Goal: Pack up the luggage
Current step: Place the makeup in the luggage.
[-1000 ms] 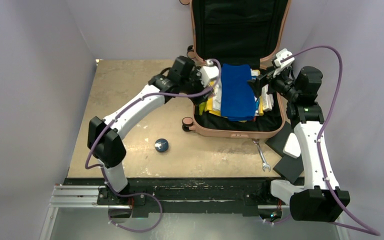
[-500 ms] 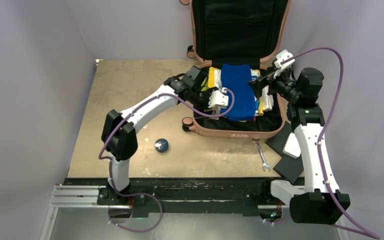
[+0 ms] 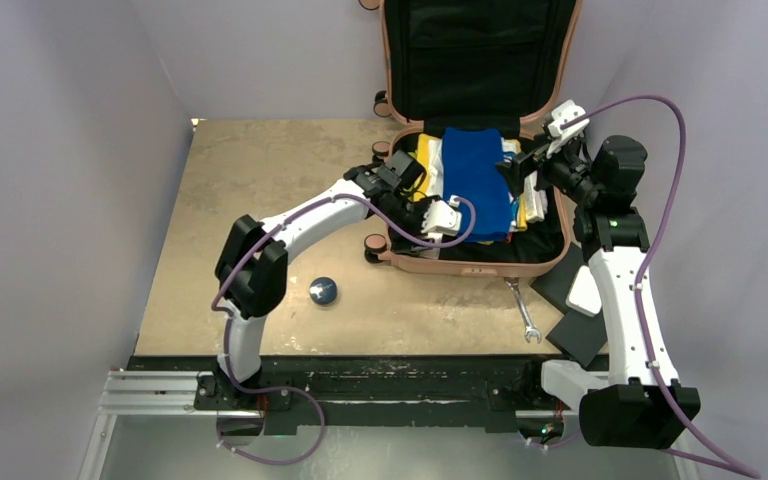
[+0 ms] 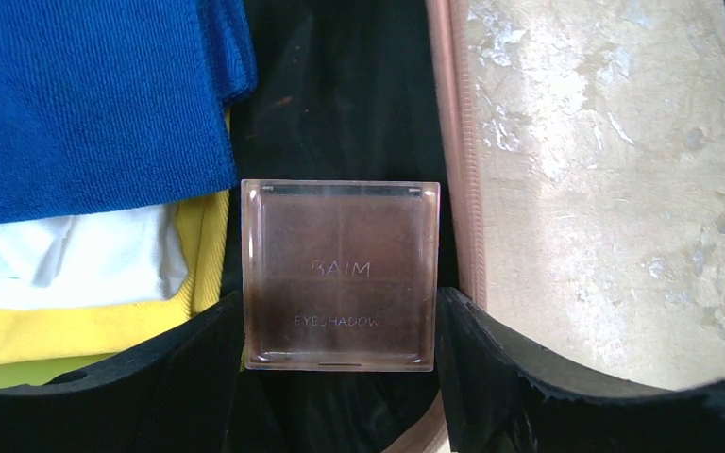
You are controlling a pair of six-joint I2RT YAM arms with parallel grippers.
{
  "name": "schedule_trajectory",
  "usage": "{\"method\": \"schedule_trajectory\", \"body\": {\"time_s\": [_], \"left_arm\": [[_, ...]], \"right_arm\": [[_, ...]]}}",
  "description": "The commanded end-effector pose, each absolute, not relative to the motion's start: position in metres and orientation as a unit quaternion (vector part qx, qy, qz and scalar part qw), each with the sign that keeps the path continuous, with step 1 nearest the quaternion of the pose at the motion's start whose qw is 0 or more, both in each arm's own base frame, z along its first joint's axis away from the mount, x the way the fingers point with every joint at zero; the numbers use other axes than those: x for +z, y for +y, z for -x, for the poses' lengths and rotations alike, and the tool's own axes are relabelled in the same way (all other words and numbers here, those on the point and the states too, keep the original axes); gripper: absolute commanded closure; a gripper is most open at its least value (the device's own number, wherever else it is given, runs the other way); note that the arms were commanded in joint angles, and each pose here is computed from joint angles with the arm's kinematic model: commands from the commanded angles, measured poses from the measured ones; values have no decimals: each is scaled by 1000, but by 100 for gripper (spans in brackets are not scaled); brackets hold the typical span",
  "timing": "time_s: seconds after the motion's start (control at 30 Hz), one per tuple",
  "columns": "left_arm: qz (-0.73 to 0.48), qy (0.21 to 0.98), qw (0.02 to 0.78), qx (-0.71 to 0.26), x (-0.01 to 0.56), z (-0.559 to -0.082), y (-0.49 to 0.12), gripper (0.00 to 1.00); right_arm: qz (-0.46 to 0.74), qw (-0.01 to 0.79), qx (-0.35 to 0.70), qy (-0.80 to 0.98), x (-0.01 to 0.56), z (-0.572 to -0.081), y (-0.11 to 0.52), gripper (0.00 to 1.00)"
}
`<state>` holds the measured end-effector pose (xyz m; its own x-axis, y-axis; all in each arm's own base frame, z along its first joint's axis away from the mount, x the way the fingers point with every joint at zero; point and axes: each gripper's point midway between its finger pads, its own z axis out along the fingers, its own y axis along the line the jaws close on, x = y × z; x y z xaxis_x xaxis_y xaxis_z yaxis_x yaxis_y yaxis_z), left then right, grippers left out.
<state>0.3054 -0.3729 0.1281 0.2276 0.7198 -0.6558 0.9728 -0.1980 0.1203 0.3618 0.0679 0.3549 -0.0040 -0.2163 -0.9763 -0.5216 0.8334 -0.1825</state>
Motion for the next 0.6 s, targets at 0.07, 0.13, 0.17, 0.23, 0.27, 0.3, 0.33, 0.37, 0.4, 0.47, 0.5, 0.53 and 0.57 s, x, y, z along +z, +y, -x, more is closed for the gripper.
{"method": "schedule_trajectory", "body": {"time_s": [0.07, 0.13, 0.17, 0.23, 0.27, 0.3, 0.33, 0.37, 0.4, 0.47, 0.5, 0.53, 0.57], "left_arm": [[-712, 600, 264, -250, 111, -312, -386, 94], [-704, 609, 269, -246, 110, -316, -388, 92], [-703, 610, 268, -247, 110, -316, -388, 91], [-704, 609, 267, -250, 111, -315, -389, 88], [-704, 608, 267, -253, 112, -314, -389, 85], [-705, 607, 266, -254, 114, -313, -389, 81], [-705, 606, 265, -255, 115, -311, -388, 77], [-706, 605, 266, -255, 116, -311, -388, 73], [-706, 605, 267, -255, 118, -310, -387, 67], [-706, 604, 269, -254, 122, -310, -386, 55], [-706, 603, 270, -254, 124, -309, -386, 51], [-706, 603, 271, -253, 126, -309, -385, 47], [-706, 603, 272, -253, 128, -309, -385, 43]], "right_arm": [[269, 673, 104, 681, 368, -359, 67, 1], [268, 674, 102, 681, 368, -360, 67, 1], [267, 674, 102, 681, 368, -360, 66, 1], [268, 674, 102, 681, 367, -360, 66, 1], [267, 673, 101, 682, 367, -360, 66, 1], [268, 674, 101, 681, 367, -360, 66, 1], [268, 674, 100, 681, 367, -360, 66, 1], [267, 674, 100, 681, 367, -360, 66, 1], [268, 675, 100, 681, 367, -360, 66, 1], [268, 675, 99, 680, 368, -359, 66, 1], [268, 675, 99, 680, 368, -359, 66, 1], [268, 675, 99, 680, 368, -359, 66, 1], [269, 675, 100, 680, 368, -359, 66, 1]]}}
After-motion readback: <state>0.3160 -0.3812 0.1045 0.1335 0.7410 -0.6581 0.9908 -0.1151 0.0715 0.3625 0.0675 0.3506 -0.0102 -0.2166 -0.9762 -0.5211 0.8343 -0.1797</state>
